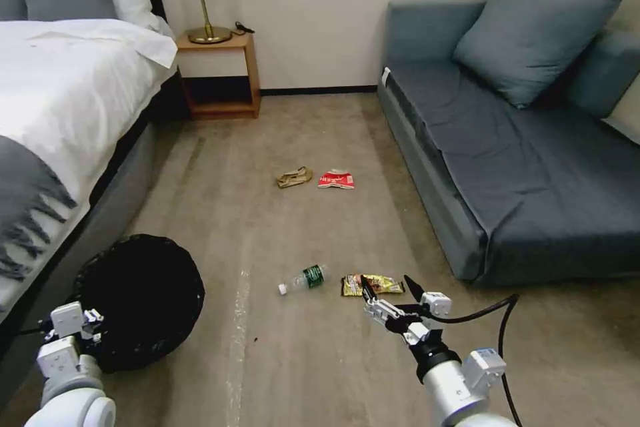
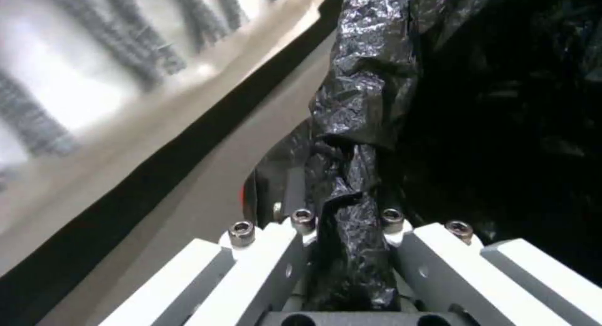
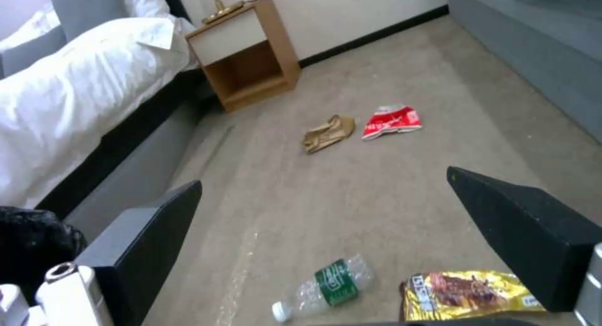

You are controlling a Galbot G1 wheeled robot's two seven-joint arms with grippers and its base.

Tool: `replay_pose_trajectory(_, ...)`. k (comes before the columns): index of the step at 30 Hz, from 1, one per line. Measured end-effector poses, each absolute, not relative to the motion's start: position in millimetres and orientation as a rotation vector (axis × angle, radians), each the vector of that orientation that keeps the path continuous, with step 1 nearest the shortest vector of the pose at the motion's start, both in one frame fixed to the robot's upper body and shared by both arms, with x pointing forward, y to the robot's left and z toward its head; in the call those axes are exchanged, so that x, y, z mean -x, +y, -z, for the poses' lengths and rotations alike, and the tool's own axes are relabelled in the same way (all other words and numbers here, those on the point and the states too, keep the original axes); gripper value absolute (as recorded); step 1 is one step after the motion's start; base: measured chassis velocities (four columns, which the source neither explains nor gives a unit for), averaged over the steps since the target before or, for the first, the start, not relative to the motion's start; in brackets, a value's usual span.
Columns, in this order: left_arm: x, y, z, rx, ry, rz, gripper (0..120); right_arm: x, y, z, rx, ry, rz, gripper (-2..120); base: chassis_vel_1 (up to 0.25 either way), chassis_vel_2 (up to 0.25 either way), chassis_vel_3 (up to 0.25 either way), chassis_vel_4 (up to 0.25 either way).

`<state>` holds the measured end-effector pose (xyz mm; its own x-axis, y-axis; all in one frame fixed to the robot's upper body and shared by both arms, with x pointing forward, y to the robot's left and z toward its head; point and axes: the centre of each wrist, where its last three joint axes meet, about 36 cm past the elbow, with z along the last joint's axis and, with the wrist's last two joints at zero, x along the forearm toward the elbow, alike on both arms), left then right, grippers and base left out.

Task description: Pick up the trash bin, then pick up the garbage on the floor and place it into the trash bin.

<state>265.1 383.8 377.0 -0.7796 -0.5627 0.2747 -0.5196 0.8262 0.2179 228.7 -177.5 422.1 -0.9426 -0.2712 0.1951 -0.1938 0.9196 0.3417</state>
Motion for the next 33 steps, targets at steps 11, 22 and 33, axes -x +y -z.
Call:
replay_pose_trajectory(11, -265, 383, -376, -0.82, -2.679, 0.178, 3, -228, -178, -415, -0.349, -2.835, 0.449, 100, -0.116, 0.106, 0.102, -0.103)
replay_pose_trajectory(22, -264, 386, -375, -0.825, -2.682, 0.17, 3, -227, -175, -408, -0.35, -2.832, 0.426, 100, -0.11, 0.107, 0.105, -0.105)
replay_pose_trajectory(33, -264, 389, -369, -0.834, -2.679, 0.168, 3, -232, -178, -399, -0.337, -2.833, 0.402, 100, -0.112, 0.113, 0.111, -0.107)
